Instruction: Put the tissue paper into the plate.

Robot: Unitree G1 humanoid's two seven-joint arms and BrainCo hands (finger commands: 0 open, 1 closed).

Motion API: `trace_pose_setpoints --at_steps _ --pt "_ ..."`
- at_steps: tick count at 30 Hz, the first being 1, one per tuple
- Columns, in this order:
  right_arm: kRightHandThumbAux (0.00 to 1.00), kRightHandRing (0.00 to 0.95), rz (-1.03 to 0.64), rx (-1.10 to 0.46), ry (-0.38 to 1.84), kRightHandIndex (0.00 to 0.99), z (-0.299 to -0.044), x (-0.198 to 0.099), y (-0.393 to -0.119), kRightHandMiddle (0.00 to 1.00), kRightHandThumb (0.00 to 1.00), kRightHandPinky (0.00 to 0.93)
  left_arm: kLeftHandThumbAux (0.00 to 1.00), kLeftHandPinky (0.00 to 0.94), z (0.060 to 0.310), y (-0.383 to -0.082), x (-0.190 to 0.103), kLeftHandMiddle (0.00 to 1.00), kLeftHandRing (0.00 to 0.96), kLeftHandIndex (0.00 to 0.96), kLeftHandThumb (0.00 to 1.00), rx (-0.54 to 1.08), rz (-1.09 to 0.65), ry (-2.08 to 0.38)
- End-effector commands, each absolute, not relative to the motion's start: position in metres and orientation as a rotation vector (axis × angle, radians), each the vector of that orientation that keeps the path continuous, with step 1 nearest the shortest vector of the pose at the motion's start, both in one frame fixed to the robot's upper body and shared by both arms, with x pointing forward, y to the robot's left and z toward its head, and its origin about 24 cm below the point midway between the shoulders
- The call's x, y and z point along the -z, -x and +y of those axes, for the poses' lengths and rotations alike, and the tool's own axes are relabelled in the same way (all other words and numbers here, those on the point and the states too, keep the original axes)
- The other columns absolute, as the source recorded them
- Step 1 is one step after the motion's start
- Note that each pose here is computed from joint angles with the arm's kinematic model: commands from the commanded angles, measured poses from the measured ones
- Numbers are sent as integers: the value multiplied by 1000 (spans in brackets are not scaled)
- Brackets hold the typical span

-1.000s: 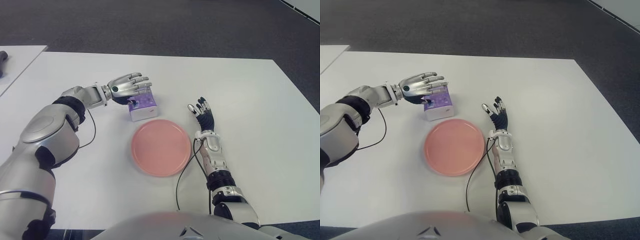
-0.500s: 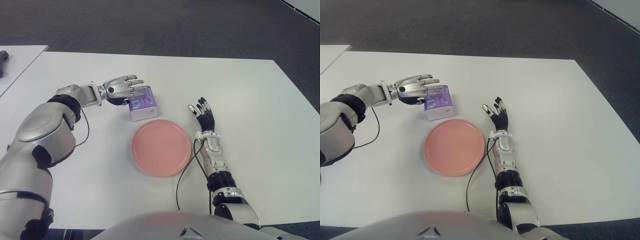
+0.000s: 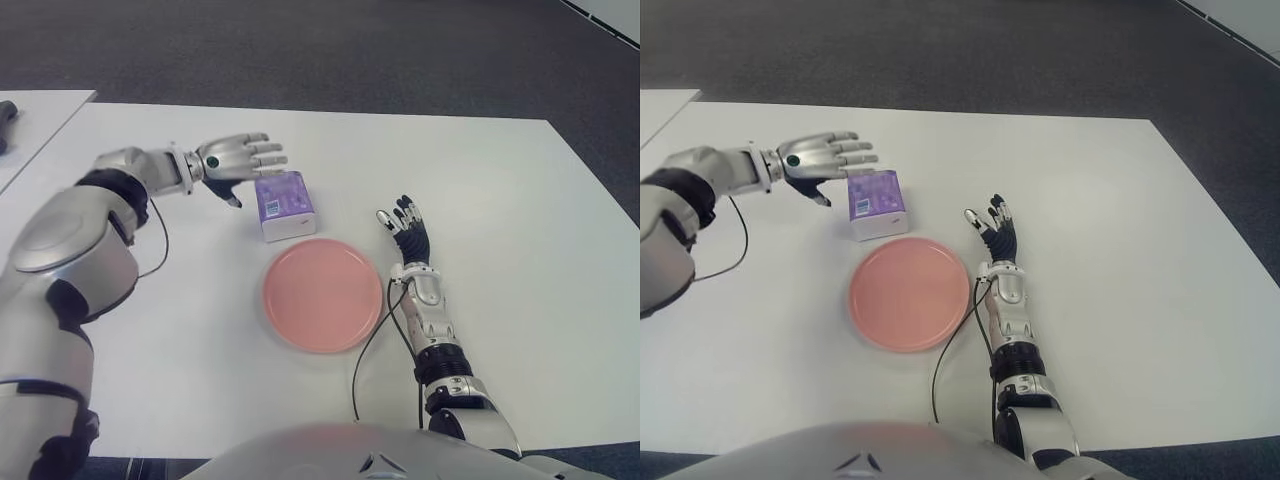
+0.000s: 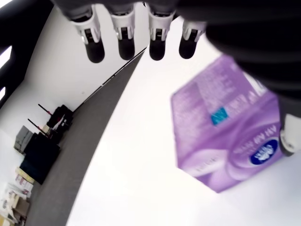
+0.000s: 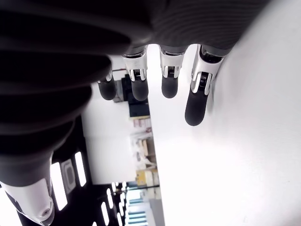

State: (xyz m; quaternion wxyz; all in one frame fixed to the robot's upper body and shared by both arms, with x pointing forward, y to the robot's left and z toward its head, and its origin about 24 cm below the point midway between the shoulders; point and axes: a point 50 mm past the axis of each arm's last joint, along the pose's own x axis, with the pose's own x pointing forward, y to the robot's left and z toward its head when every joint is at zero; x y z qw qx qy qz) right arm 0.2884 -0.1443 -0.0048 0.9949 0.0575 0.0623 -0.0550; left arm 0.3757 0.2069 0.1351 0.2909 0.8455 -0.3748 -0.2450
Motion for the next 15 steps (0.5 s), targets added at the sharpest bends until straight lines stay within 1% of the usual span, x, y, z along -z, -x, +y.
trace_pose_setpoints --at_steps 1,4,9,15 --pt "660 0 308 132 -121 0 -145 40 -265 0 204 9 429 0 205 -380 -154 0 0 0 145 620 -1010 -2255" --pt "660 0 307 132 -121 0 -145 40 -264 0 204 9 432 0 205 -381 -160 0 0 0 139 602 -1014 -2249" --pt "660 0 307 132 -121 0 -145 40 -264 0 204 9 432 0 207 -382 -165 0 0 0 111 509 -1039 -2232" --pt "660 0 308 132 -122 0 -143 40 -265 0 204 9 438 0 211 -383 -167 0 0 0 88 485 -1018 -2251"
